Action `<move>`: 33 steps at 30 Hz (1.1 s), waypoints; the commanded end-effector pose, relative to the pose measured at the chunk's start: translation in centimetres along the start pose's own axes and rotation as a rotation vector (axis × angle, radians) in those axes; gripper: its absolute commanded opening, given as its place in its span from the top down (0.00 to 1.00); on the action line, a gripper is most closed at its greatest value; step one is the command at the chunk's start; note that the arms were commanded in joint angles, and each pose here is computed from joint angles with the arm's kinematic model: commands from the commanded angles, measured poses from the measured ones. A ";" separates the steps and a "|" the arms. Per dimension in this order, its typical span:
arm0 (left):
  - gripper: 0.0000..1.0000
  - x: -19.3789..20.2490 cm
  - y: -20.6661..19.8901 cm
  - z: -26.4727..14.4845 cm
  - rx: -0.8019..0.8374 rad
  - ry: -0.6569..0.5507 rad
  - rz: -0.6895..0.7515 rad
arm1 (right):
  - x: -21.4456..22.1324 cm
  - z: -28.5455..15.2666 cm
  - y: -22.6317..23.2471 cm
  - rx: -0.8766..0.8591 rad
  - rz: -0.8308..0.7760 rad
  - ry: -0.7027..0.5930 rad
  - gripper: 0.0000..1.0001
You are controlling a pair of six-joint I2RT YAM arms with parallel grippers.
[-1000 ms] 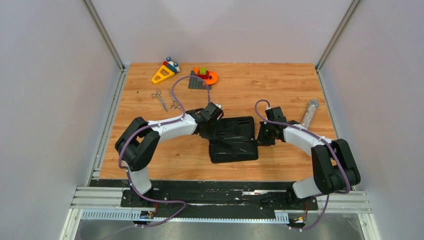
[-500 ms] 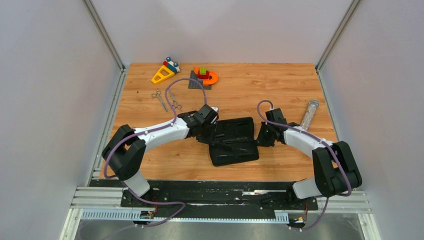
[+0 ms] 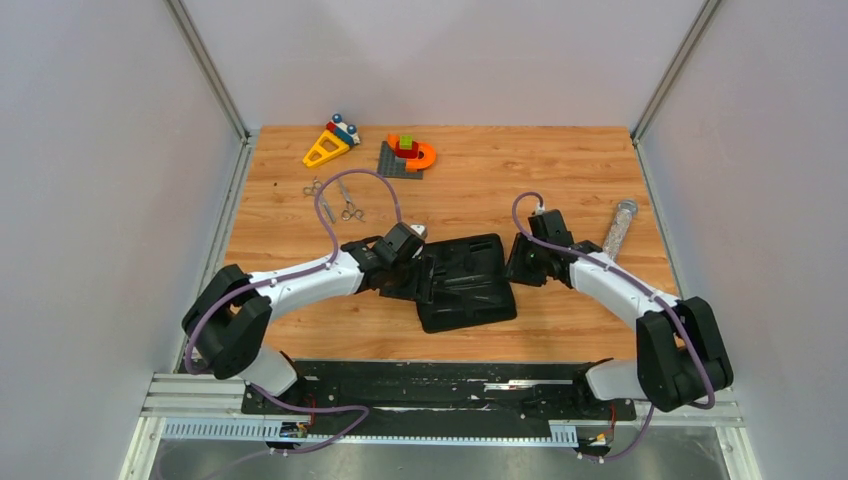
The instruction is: Sort the hair-cutting tools
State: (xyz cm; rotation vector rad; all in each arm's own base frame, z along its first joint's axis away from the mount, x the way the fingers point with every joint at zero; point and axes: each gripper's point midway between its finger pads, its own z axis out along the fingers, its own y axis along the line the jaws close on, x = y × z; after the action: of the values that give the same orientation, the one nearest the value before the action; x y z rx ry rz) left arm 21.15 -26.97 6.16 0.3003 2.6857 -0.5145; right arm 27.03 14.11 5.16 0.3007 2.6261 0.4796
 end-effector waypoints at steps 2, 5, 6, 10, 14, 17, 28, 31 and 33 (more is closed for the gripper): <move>0.29 -0.2 -0.8 1.1 0.033 -0.008 -0.012 | -1.1 -1.7 2.3 -0.025 -0.101 -0.061 0.64; 0.36 0.2 -1.0 2.4 0.044 0.021 -0.009 | -0.3 -1.6 3.5 -0.034 -0.170 -0.049 0.65; 0.37 0.4 -1.1 2.5 0.054 0.030 -0.008 | 0.1 -1.4 3.6 -0.028 -0.186 -0.037 0.66; 0.43 1.2 -0.8 3.8 0.047 0.062 -0.006 | 1.9 -0.4 3.9 0.003 -0.260 0.013 0.67; 0.43 1.8 0.2 4.7 0.002 0.093 0.015 | 3.1 0.4 3.6 0.053 -0.343 0.048 0.64; 0.43 2.0 1.0 5.4 -0.042 0.105 0.030 | 3.9 1.1 3.2 0.087 -0.391 0.093 0.61; 0.59 -1.2 8.3 5.7 -0.310 0.046 0.051 | 5.1 2.7 3.8 0.156 -0.608 0.157 0.56; 0.59 -2.6 10.3 5.9 -0.344 0.026 0.013 | 5.5 3.2 5.0 0.135 -0.656 0.169 0.56; 0.59 -3.5 11.1 6.0 -0.360 0.009 -0.001 | 5.9 3.4 5.7 0.125 -0.685 0.181 0.56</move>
State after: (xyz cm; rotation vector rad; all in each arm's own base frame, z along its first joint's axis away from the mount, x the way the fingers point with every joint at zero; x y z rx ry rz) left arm 27.93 -25.81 2.10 0.2410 2.6710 -0.3437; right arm 24.32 21.33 2.48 -0.4936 2.7140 0.1561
